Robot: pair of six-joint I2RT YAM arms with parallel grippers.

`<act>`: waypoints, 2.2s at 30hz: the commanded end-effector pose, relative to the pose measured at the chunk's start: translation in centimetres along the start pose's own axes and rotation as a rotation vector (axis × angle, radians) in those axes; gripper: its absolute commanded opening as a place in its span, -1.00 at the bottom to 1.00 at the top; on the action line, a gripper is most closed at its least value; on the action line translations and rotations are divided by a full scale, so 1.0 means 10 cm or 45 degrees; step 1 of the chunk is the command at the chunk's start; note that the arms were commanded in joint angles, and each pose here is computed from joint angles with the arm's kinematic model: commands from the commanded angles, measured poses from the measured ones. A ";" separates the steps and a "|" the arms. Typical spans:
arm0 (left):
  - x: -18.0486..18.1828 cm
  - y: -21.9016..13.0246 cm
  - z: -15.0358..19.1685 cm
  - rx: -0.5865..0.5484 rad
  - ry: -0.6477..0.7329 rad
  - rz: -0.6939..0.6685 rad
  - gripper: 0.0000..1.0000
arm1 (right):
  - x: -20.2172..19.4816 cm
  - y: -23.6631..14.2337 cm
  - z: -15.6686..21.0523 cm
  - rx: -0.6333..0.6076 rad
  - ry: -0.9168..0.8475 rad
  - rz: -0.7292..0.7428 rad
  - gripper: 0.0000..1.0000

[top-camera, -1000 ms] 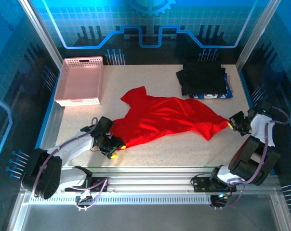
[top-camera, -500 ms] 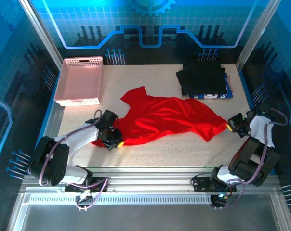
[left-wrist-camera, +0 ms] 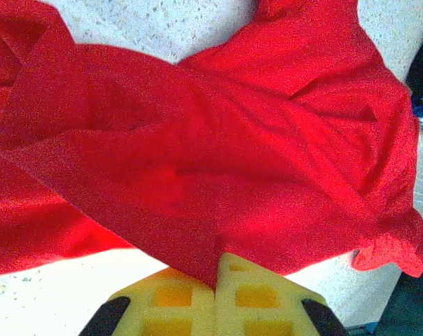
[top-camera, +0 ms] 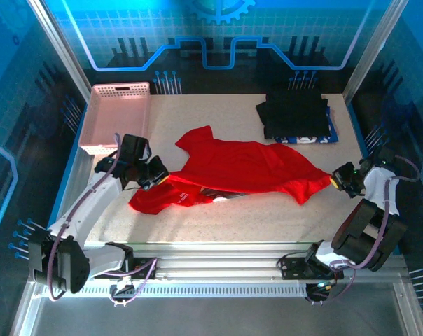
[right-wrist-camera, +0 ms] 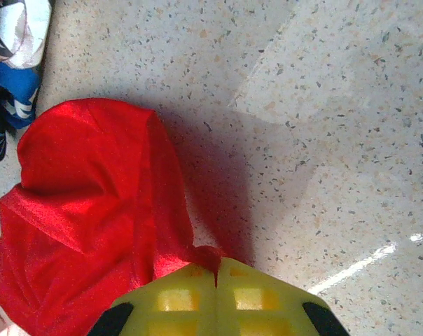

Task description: Fold and stack the t-shirts

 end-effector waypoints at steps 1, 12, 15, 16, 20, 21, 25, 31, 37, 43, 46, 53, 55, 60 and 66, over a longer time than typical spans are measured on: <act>-0.03 -0.13 0.07 0.061 0.030 0.035 -1.00 | 0.01 -0.07 -0.04 -0.004 -0.006 -0.012 -1.00; 0.14 -0.24 0.24 0.106 0.004 0.036 -1.00 | 0.01 -0.09 -0.04 -0.003 0.000 -0.006 -1.00; 0.32 -0.21 0.37 0.148 -0.066 0.031 -1.00 | 0.02 -0.09 -0.03 0.001 0.013 -0.025 -1.00; 0.41 -0.19 0.40 0.154 -0.092 0.020 -1.00 | 0.03 -0.09 -0.03 0.001 0.018 -0.036 -1.00; 0.60 -0.16 0.47 0.140 -0.161 -0.009 -1.00 | 0.12 -0.14 0.00 0.002 0.044 -0.121 -1.00; 0.59 -0.18 0.46 0.125 -0.164 0.000 -1.00 | 0.17 -0.16 0.02 0.000 0.049 -0.159 -1.00; 0.34 -0.36 0.30 0.021 -0.128 0.095 -1.00 | 0.45 -0.34 0.06 -0.035 0.048 -0.406 -1.00; -0.48 -1.04 -0.25 -0.239 0.022 0.331 -1.00 | 1.20 -0.78 -0.21 -0.096 -0.104 -0.775 -1.00; -1.36 -1.78 -0.62 -0.507 0.238 0.581 -1.00 | 1.98 -1.62 -0.50 -0.279 -0.302 -0.936 -1.00; -1.82 -2.30 -0.69 -0.660 0.384 0.786 -1.00 | 2.25 -2.33 -0.41 -0.415 -0.362 -1.064 -1.00; -1.91 -2.52 -0.61 -0.716 0.465 0.854 -1.00 | 2.29 -2.64 -0.26 -0.482 -0.399 -1.093 -1.00; -1.83 -2.99 -0.40 -0.880 0.550 0.966 -1.00 | 2.34 -3.49 0.12 -0.776 -0.538 -1.088 -1.00; -1.80 -2.95 -0.45 -0.851 0.527 0.963 -1.00 | 2.35 -3.56 0.13 -0.809 -0.557 -1.057 -1.00; -1.66 -2.43 -0.60 -0.678 0.431 0.925 -1.00 | 2.17 -3.44 -0.02 -0.817 -0.444 -0.954 -1.00; -1.33 -1.61 -0.71 -0.418 0.292 0.849 -1.00 | 2.15 -3.37 -0.06 -0.828 -0.505 -0.891 -1.00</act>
Point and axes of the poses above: each hand's point on the last joint's axis, 136 mm out from that joint toward the fingers, its own y axis out along the fingers, its own x axis along the line the jaws close on, z = x × y, the point moved 6 cm from there along -y, back along the fingers, and after that the axes turned 12 degrees about -y, right-handed, at the moved point
